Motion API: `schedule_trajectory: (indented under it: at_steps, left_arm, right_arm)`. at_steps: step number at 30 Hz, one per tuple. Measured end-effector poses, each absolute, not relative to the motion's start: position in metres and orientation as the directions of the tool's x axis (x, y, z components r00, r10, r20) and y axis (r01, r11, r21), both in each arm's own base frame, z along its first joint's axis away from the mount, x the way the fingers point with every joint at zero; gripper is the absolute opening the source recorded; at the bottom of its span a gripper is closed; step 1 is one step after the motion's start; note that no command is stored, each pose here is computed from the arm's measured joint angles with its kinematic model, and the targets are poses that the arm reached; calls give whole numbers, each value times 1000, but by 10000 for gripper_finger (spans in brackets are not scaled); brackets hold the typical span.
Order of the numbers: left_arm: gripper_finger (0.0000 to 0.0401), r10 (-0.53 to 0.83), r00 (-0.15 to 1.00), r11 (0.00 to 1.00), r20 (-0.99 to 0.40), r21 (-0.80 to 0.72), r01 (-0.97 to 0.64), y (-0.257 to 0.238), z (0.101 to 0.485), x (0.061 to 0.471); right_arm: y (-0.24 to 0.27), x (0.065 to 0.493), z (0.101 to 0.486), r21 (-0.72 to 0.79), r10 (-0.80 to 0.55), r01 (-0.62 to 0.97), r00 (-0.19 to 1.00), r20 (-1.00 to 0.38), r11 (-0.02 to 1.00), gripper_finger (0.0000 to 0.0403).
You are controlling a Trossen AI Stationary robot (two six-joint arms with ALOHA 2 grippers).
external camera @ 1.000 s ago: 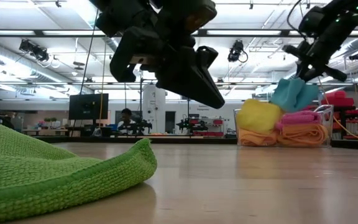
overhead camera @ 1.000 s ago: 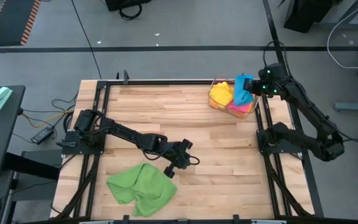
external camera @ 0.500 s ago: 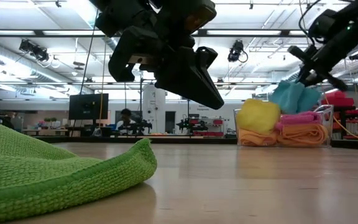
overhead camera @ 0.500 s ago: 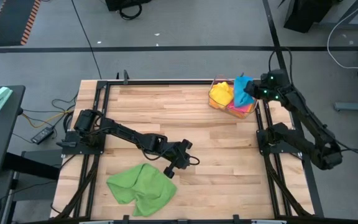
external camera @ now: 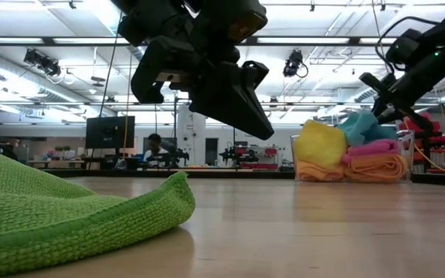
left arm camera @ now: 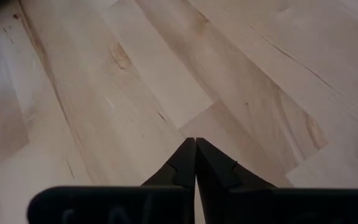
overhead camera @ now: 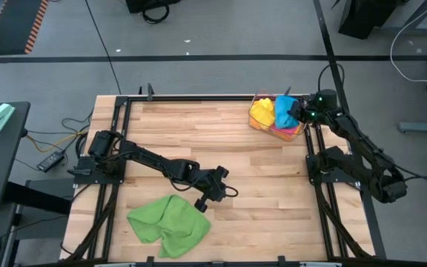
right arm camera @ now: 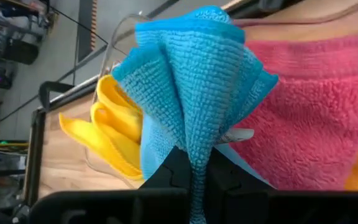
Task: Fold microfiber towels
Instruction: Stack the folded blue microfiber cloth on top of the folded pink microfiber cloth
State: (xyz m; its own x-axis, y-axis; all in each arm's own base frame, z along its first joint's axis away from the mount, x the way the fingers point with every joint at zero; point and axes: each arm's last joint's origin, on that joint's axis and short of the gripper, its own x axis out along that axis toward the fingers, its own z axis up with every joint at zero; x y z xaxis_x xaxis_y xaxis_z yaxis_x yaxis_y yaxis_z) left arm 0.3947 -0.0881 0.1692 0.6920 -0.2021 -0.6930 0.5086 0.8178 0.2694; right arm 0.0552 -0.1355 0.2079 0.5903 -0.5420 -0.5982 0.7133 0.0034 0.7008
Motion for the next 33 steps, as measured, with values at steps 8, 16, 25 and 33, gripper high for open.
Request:
schedule_trajectory:
  at_steps: [8, 16, 25, 33]
  left_arm:
    - [27, -202, 692, 818, -693, 269, 508, -88, 169, 395]
    - [16, -202, 692, 818, -693, 269, 508, -88, 169, 395]
    - [25, -202, 692, 832, -693, 251, 495, -88, 169, 395]
    - [13, -200, 683, 831, -702, 247, 498, -88, 168, 394]
  right_arm:
    - [-132, 57, 236, 748, -594, 661, 624, -508, 54, 14]
    - [-112, 60, 261, 817, -622, 565, 682, -385, 114, 15]
    - [-96, 72, 253, 819, -647, 558, 675, -354, 134, 15]
    - [-96, 86, 227, 849, -651, 506, 698, -298, 154, 14]
